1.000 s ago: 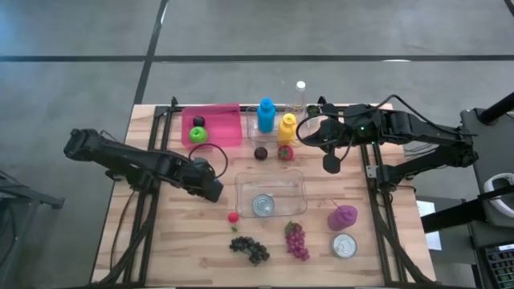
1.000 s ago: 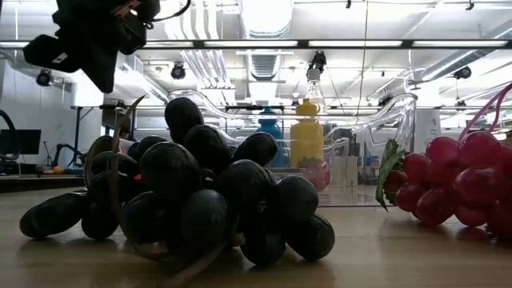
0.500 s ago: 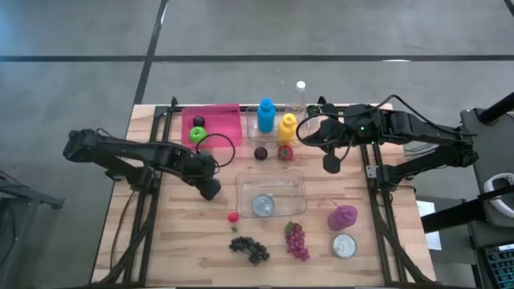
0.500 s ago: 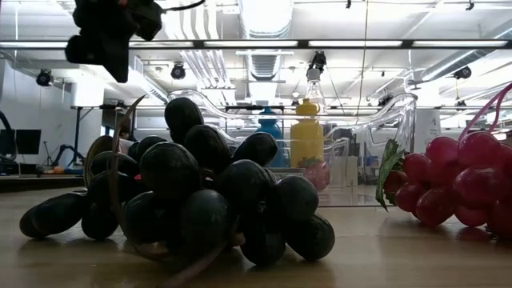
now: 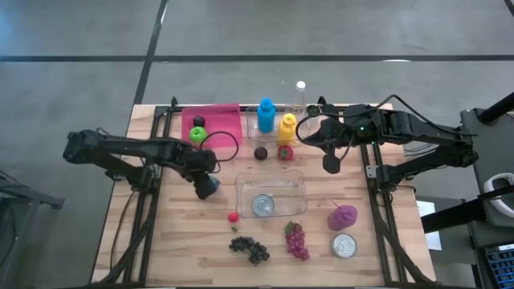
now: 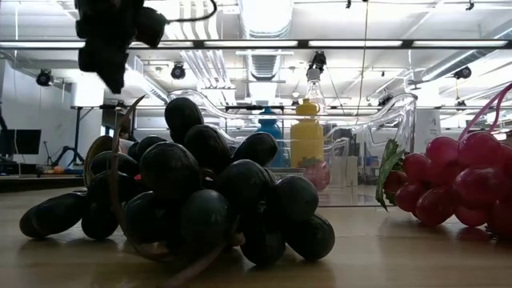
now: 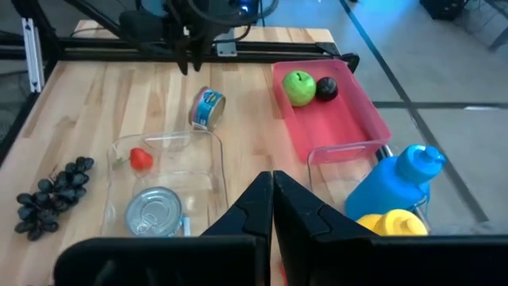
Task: Pick & Place Food Item
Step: Put the blue pink tuna can into the bottom transparent bin
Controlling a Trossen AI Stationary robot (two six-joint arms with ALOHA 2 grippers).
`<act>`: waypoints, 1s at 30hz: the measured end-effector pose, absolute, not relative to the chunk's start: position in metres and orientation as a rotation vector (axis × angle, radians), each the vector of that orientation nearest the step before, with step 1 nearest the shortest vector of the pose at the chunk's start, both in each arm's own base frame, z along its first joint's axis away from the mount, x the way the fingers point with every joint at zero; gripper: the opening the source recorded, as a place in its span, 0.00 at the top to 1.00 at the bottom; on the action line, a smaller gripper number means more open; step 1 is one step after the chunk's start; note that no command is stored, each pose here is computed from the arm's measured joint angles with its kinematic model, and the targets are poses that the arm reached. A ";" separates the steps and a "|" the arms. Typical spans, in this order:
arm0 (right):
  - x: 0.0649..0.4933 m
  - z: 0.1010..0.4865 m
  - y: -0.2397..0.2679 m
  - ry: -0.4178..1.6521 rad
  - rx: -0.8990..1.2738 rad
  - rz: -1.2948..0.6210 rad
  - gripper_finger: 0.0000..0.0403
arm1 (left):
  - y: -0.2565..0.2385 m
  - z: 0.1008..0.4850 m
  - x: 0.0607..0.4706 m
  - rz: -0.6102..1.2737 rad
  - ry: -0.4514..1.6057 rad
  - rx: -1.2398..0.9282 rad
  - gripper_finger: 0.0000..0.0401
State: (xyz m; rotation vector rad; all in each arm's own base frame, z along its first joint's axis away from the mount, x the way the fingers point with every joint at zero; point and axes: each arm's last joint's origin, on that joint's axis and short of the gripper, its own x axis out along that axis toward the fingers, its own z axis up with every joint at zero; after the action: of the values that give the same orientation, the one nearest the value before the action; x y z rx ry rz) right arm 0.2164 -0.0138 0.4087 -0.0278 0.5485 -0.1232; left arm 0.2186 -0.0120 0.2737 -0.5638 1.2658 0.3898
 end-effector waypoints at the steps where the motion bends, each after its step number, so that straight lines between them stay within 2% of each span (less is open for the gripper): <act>1: 0.216 0.409 -0.014 0.548 -0.016 -0.127 0.98 | -0.010 0.273 0.217 0.371 1.289 -0.540 0.68; 5: 0.216 0.409 -0.014 0.545 0.017 -0.136 0.98 | -0.001 0.272 0.211 0.274 1.373 -0.482 0.61; 8: 0.216 0.409 -0.014 0.545 0.017 -0.135 0.98 | 0.004 0.272 0.206 0.171 1.427 -0.362 0.59; 18: 0.216 0.409 -0.014 0.545 0.012 -0.134 0.98 | 0.010 0.272 0.203 -0.065 1.445 -0.087 0.57; 30: 0.217 0.409 -0.014 0.545 -0.014 -0.127 0.98 | 0.011 0.272 0.203 -0.100 1.438 -0.024 0.59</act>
State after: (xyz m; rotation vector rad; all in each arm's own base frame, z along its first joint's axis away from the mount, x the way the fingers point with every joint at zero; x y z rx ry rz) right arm 0.2165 -0.0138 0.4089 -0.0139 0.5454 -0.1272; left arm 0.2034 0.0112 0.2720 -0.0237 1.4378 -0.1001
